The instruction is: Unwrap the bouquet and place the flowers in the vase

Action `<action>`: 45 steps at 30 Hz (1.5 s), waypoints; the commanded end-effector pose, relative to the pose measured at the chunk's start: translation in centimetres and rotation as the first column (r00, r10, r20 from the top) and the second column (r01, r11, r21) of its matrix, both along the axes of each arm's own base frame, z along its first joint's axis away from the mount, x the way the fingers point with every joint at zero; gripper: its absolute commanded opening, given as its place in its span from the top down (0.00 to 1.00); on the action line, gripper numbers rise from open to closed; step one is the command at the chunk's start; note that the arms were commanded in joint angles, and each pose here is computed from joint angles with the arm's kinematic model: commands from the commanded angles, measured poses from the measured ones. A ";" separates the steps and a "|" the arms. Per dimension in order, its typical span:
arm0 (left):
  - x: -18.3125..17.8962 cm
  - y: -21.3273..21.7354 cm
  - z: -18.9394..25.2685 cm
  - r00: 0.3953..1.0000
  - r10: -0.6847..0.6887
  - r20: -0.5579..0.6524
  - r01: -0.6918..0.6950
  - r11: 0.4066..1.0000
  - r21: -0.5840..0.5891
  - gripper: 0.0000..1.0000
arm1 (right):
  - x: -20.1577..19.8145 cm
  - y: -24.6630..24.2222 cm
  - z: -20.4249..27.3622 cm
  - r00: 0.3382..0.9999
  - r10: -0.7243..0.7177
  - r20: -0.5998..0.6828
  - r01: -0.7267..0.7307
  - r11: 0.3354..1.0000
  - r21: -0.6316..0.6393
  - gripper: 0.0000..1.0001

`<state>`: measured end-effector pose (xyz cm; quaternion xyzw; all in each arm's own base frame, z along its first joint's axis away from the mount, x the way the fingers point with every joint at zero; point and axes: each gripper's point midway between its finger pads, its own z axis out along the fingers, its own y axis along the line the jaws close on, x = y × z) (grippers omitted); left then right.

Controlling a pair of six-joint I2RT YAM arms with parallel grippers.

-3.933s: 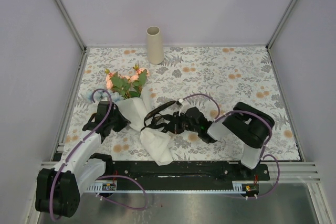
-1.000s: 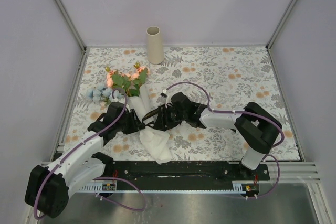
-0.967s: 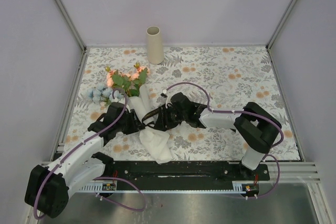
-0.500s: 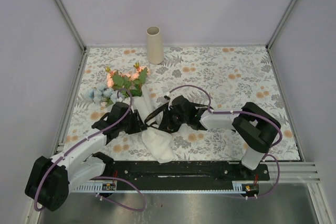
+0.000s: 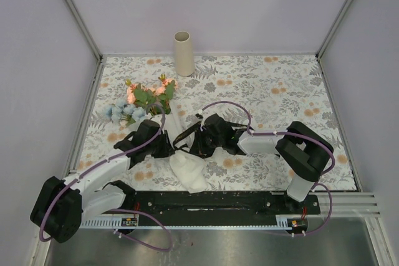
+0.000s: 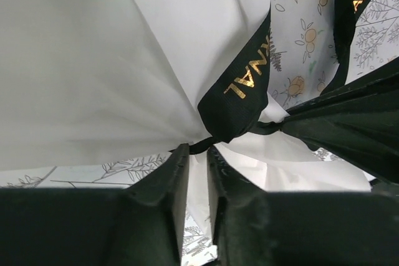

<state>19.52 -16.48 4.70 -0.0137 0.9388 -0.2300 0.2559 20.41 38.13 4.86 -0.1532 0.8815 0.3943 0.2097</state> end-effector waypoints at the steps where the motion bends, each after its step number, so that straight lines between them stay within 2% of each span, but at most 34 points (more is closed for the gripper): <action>1: 1.8 -1.1 2.1 0.996 -0.033 0.087 0.033 0.999 0.002 0.85 | 0.4 0.1 1.2 0.999 -0.009 0.052 0.008 1.000 0.016 0.86; 4: 2.0 -1.0 2.4 0.996 -0.028 0.084 0.027 0.999 0.017 1.00 | 0.4 0.0 1.3 0.998 -0.009 0.057 0.008 1.000 0.018 0.86; 8: 2.0 -0.9 3.3 0.996 -0.012 0.084 0.009 1.000 0.029 1.00 | 0.5 -0.3 1.7 0.997 -0.021 0.068 0.020 1.000 0.017 0.87; 15: 2.6 2.1 3.9 0.985 0.134 0.104 -0.147 0.981 0.126 1.00 | 0.7 -1.2 1.6 0.995 -0.069 0.075 0.068 0.998 0.012 0.89; 18: 2.4 1.1 4.6 0.990 0.063 0.125 -0.074 0.993 0.087 1.00 | 0.6 -1.3 1.8 0.995 -0.071 0.076 0.070 0.997 0.018 0.89; 19: 2.3 0.5 5.1 0.990 0.026 0.140 -0.035 0.997 0.062 0.99 | 0.5 -1.3 1.8 0.995 -0.067 0.077 0.066 0.998 0.018 0.89; 23: 1.7 -1.4 6.5 0.978 -0.060 0.199 0.069 0.997 -0.037 0.64 | 0.5 -1.1 1.9 0.995 -0.062 0.080 0.059 0.998 0.031 0.88; 24: 1.6 -1.9 6.8 0.973 -0.084 0.213 0.098 0.993 -0.060 0.60 | 0.6 -1.0 2.0 0.995 -0.058 0.086 0.056 0.998 0.030 0.88; 29: 1.6 -2.8 5.5 0.971 -0.129 0.202 0.145 0.987 -0.070 0.59 | 0.6 -0.6 2.1 0.995 -0.046 0.085 0.043 0.998 0.039 0.88; 31: 1.6 -2.7 4.8 0.974 -0.132 0.182 0.143 0.988 -0.050 0.60 | 0.5 -0.5 2.3 0.996 -0.039 0.079 0.035 0.998 0.043 0.85; 38: 1.1 -2.5 3.2 0.982 -0.119 0.148 0.126 0.991 -0.038 0.63 | 0.5 0.3 6.0 0.994 -0.014 0.107 0.003 0.995 0.102 0.57; 42: 1.1 -2.4 2.9 0.985 -0.105 0.138 0.111 0.993 -0.042 0.64 | 1.1 1.1 5.7 0.994 0.011 0.109 -0.019 0.997 0.076 0.50; 45: 1.1 -2.4 3.2 0.986 -0.089 0.138 0.097 0.994 -0.052 0.64 | 0.9 2.2 5.9 0.995 0.040 0.091 -0.049 0.993 0.104 0.48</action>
